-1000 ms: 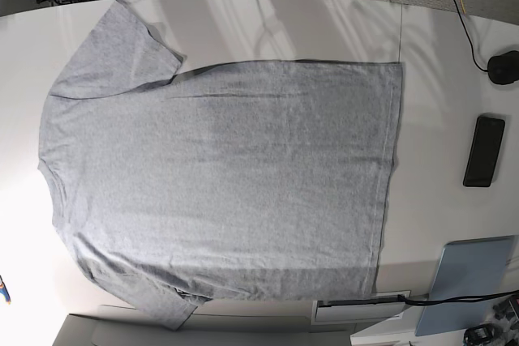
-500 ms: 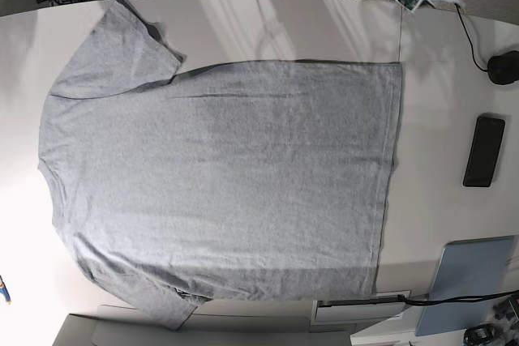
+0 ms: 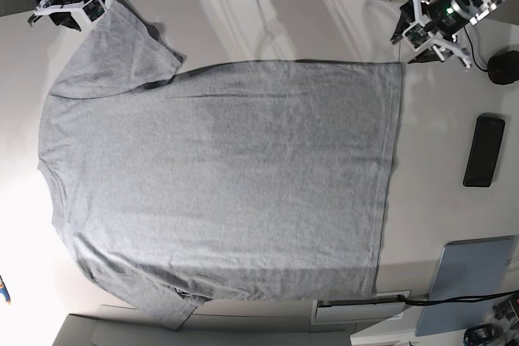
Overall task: Fold the T-shirt properly
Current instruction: 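Lower both grippers to the shoulder corners of the grey T-shirt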
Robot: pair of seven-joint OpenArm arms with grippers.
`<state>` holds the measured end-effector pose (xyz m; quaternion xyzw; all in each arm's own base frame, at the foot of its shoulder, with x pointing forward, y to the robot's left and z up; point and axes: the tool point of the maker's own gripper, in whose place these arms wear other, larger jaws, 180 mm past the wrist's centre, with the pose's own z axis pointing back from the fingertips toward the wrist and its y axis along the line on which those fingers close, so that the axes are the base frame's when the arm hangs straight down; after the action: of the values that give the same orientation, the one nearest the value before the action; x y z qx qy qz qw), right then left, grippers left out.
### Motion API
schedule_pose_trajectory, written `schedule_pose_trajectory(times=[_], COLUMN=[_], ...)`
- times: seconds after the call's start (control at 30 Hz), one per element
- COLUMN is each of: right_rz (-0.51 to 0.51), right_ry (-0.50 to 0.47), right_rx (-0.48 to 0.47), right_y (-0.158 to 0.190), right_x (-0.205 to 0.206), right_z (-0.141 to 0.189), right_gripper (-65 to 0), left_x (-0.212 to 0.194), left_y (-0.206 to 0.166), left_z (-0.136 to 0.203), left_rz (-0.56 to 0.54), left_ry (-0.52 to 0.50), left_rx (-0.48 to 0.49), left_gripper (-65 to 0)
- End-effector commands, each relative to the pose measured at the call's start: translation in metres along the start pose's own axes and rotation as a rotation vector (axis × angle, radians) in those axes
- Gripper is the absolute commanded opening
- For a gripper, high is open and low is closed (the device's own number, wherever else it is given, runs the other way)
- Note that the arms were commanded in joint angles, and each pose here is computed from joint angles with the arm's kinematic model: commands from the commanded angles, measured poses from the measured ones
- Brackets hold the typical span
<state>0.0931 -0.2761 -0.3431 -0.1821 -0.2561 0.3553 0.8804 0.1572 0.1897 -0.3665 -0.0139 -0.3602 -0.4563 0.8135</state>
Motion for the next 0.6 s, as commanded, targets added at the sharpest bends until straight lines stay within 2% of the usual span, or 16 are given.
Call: schedule_pose_trajectory(times=[0.0, 0.17, 0.4, 0.57], right_rz=[0.024, 0.08, 0.122, 0.144], right_ry=[-0.016, -0.01, -0.016, -0.044], right_rx=[-0.029, -0.08, -0.146, -0.166], right_y=[-0.008, -0.02, -0.037, -0.047], right_x=[0.005, 0.008, 0.016, 0.025], right_z=[0.002, 0.0, -0.005, -0.007], right_gripper=[-31.6, -31.5, -31.5, -31.5], left_x=[0.006, 0.003, -0.006, -0.028], left_y=[0.0, 0.005, 0.004, 0.024], left_z=[-0.003, -0.035, -0.067, -0.079], left_rz=[-0.035, -0.138, -0.164, -0.19], left_ry=[-0.018, 0.014, 0.055, 0.132], left_rx=[-0.01, 0.024, -0.031, 0.022], left_gripper=[-36.2, -36.2, -36.2, -36.2])
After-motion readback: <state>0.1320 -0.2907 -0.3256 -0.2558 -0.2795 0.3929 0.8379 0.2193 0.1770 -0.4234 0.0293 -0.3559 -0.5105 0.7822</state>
